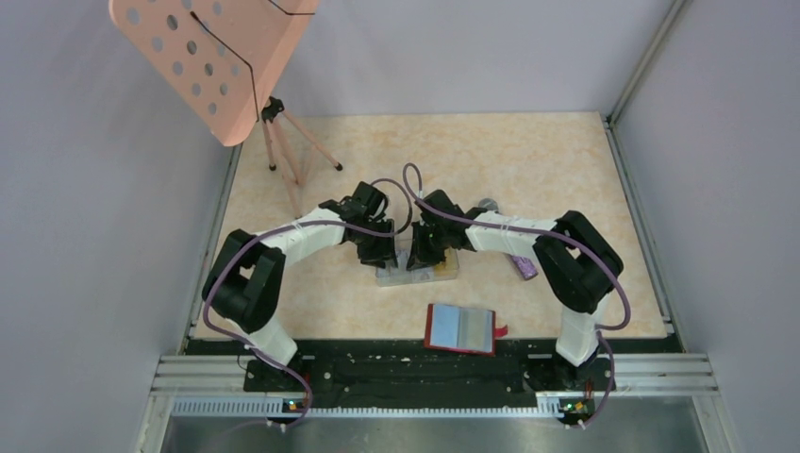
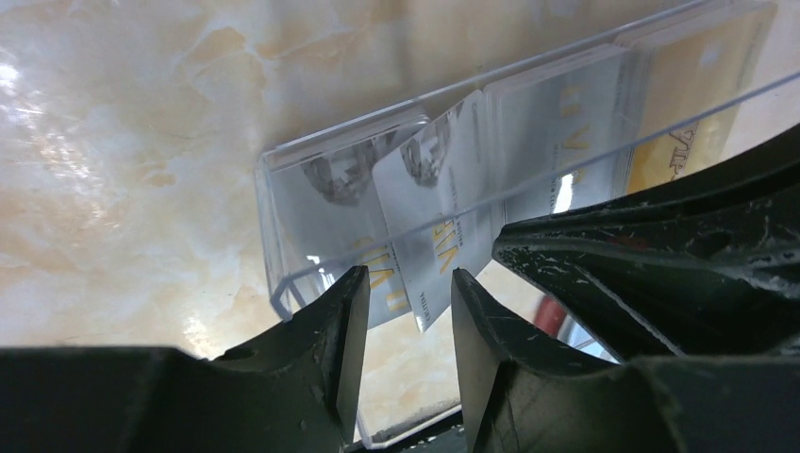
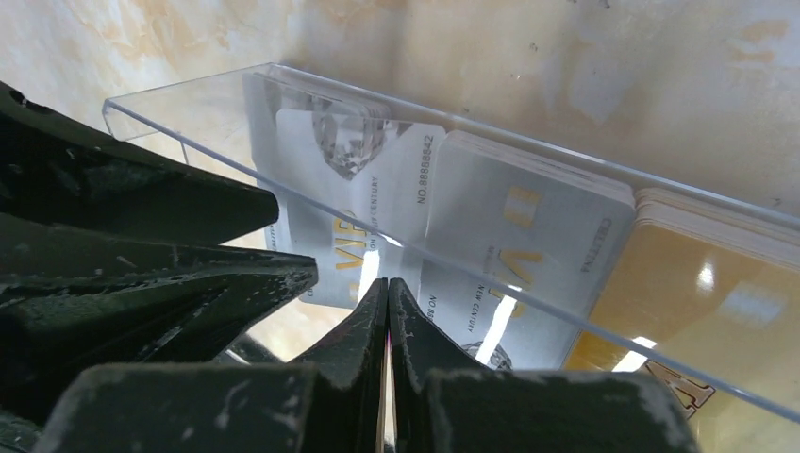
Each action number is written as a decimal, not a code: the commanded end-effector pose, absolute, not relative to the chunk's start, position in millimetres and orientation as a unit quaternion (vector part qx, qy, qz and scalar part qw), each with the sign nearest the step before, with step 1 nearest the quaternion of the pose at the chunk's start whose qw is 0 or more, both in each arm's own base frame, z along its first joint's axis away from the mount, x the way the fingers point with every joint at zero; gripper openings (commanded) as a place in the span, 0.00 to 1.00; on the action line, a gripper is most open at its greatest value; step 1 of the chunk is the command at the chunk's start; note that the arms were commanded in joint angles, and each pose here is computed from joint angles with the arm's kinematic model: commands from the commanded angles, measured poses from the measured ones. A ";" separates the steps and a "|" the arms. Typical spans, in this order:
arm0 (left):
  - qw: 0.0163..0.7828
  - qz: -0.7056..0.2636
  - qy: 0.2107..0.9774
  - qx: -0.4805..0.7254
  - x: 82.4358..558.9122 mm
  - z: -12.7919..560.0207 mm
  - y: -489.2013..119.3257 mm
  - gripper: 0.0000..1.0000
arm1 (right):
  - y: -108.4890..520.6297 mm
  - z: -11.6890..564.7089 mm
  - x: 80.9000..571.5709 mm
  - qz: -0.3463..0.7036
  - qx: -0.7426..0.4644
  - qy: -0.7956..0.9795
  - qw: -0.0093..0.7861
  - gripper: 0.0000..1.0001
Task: Put the credit cards into the card holder
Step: Pick up the credit card from the storage box.
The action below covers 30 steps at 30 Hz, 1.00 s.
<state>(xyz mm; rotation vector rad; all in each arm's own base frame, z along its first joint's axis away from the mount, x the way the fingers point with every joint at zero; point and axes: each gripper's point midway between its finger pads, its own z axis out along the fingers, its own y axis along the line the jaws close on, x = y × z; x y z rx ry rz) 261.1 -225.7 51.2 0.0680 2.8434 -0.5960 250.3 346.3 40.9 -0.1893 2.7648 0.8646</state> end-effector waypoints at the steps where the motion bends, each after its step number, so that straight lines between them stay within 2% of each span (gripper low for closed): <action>1: 0.125 -0.210 0.969 0.015 271.1 47.0 -233.5 0.43 | 354.8 41.7 254.5 0.299 -0.072 0.943 0.124 0.00; 12: 0.137 -0.302 0.943 0.020 269.6 72.9 -262.3 0.27 | 356.6 42.2 253.9 0.303 -0.074 0.942 0.122 0.00; 23: 0.114 -0.277 0.954 0.019 267.1 57.9 -257.3 0.10 | 361.1 62.3 258.8 0.317 -0.080 0.934 0.141 0.00; 26: 0.115 -0.286 0.951 0.019 268.9 59.8 -261.3 0.00 | 362.0 75.0 261.0 0.323 -0.086 0.930 0.152 0.00; 30: 0.125 -0.287 0.950 0.022 273.0 68.3 -262.2 0.00 | 359.2 101.7 264.3 0.326 -0.093 0.923 0.183 0.04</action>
